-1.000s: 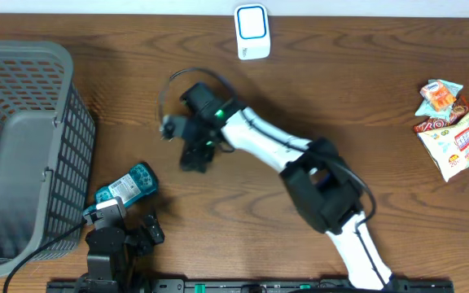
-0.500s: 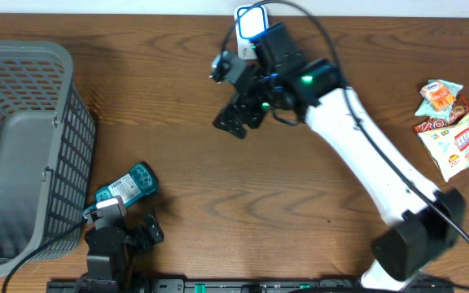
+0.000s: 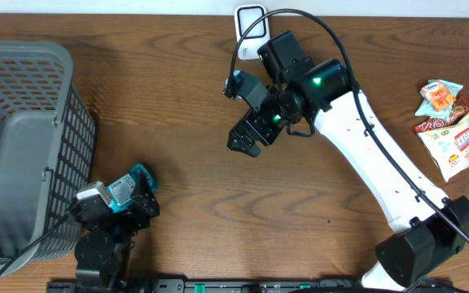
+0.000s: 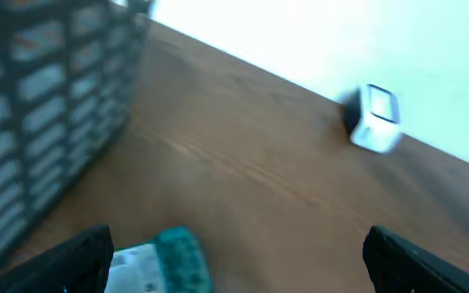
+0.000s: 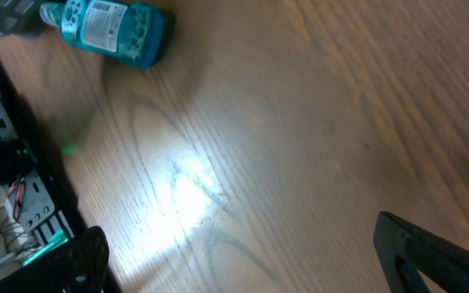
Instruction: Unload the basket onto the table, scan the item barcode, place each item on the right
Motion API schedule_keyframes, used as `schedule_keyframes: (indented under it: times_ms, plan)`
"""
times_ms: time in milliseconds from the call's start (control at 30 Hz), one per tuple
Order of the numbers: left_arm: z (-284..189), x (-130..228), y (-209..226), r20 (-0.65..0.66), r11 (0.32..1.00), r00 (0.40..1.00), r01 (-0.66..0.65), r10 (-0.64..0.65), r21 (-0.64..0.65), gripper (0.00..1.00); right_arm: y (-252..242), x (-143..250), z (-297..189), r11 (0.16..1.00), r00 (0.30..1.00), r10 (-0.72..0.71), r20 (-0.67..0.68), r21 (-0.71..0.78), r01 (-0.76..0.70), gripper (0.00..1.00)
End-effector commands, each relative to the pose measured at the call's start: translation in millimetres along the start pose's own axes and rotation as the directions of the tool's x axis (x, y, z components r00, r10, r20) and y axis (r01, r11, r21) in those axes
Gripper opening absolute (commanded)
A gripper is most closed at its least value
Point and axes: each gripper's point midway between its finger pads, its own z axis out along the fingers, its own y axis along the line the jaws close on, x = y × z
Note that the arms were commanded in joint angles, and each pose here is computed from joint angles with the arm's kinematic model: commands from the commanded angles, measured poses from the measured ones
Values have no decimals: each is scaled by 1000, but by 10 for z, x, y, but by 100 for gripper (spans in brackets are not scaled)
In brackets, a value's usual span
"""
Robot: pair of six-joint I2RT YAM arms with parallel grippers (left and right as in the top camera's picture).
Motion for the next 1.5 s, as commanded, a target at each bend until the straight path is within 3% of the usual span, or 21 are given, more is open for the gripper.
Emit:
schedule_keyframes:
  times_ms: [0,67,200,467,700,933,1100,1200,1333,1467]
  plan:
    - [-47,135,-344,-76,978,995,-50,66,201,98,-25,14,-44,1000,1000,23,7,-9,-23,99]
    - [-83,266,-469,-163,963,986,12,33,268,98,-56,19,-54,1000,1000,30,9,-5,-30,99]
    - [-107,504,-527,-370,955,925,187,-91,231,98,-95,26,-68,999,999,39,11,-1,-39,99]
    - [-137,424,-592,-561,976,823,187,-94,111,98,-137,50,-70,999,999,42,1,20,-42,99]
    - [-298,385,-794,-700,984,709,51,86,173,98,-137,60,-66,999,999,44,-2,19,-43,99]
    - [-410,542,-889,-781,927,501,-236,373,291,98,-174,107,-49,999,999,51,-12,19,-50,99]
    - [-225,663,-718,-828,901,415,-372,378,225,98,-188,138,-24,998,998,55,-19,18,-54,99]
    - [-86,714,-704,-842,906,420,-386,340,174,98,-196,146,-15,999,999,48,-20,18,-48,99]
    - [230,588,-398,-815,785,406,-613,414,93,98,-223,152,-25,998,998,55,-19,21,-54,99]
    - [358,647,-264,-820,659,252,-727,514,190,98,-237,159,-16,998,998,57,-19,22,-57,99]
